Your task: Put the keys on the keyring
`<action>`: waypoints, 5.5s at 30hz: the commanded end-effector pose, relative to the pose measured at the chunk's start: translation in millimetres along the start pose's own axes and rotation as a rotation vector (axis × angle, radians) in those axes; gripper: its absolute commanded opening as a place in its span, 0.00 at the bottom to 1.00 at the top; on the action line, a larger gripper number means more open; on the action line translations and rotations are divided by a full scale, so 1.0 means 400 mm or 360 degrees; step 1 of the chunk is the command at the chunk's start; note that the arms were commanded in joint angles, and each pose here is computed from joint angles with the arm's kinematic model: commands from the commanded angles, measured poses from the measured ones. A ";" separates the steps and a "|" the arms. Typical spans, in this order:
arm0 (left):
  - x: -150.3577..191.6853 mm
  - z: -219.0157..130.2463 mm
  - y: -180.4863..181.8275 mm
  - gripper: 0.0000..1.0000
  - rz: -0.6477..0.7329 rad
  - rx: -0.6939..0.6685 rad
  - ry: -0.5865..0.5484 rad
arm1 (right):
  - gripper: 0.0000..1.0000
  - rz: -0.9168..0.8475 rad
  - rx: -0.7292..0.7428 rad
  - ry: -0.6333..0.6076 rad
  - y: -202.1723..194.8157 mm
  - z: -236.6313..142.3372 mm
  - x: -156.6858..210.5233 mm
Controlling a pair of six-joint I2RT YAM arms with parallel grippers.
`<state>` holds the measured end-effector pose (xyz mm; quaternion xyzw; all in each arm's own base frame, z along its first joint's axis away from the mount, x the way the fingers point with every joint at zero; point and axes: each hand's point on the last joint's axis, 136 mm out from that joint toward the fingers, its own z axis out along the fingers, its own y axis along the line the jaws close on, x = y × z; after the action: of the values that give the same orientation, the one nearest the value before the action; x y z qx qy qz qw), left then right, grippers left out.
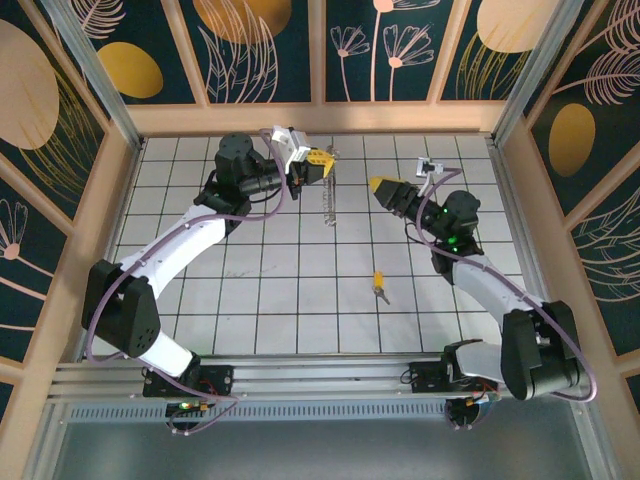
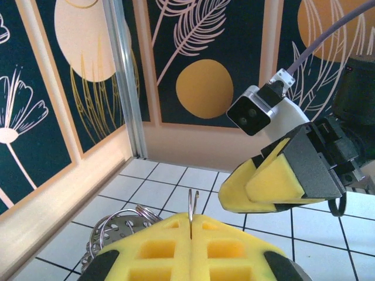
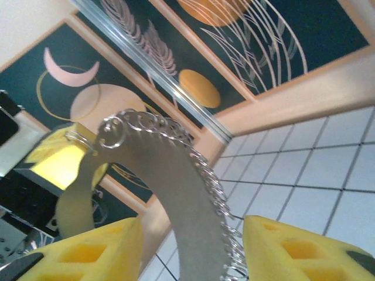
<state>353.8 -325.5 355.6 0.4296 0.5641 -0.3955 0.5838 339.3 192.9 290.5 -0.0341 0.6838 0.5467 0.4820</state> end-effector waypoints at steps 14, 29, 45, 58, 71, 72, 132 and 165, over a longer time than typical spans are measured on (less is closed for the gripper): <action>-0.028 -0.048 -0.010 0.00 0.0098 -0.0149 -0.0038 | 0.46 0.0361 0.1045 0.0428 -0.272 -0.198 0.282; -0.025 -0.058 -0.020 0.00 0.0092 -0.0142 -0.0061 | 0.41 0.0111 0.1475 0.0907 -0.295 -0.237 0.503; -0.036 -0.081 -0.035 0.00 0.0106 -0.0163 -0.0077 | 0.36 -0.0214 0.1669 0.1174 -0.309 -0.217 0.575; -0.032 -0.078 -0.036 0.00 0.0091 -0.0153 -0.0078 | 0.32 -0.0270 0.1711 0.1239 -0.320 -0.224 0.593; -0.037 -0.076 -0.036 0.00 0.0084 -0.0146 -0.0090 | 0.31 -0.0329 0.1760 0.1295 -0.324 -0.244 0.607; -0.039 -0.076 -0.037 0.00 0.0085 -0.0144 -0.0093 | 0.31 -0.0335 0.1763 0.1299 -0.324 -0.246 0.608; -0.032 -0.070 -0.044 0.00 0.0014 -0.0097 -0.0096 | 0.00 0.0073 0.1260 0.0991 -0.308 -0.140 0.549; -0.015 -0.076 -0.056 0.00 0.0006 -0.0080 -0.0089 | 0.36 -0.0002 0.1409 0.0982 -0.319 -0.191 0.522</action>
<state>332.6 -302.7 340.2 0.3964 0.5913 -0.3848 0.5875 262.1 194.1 54.8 0.0207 0.9494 0.2093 0.2333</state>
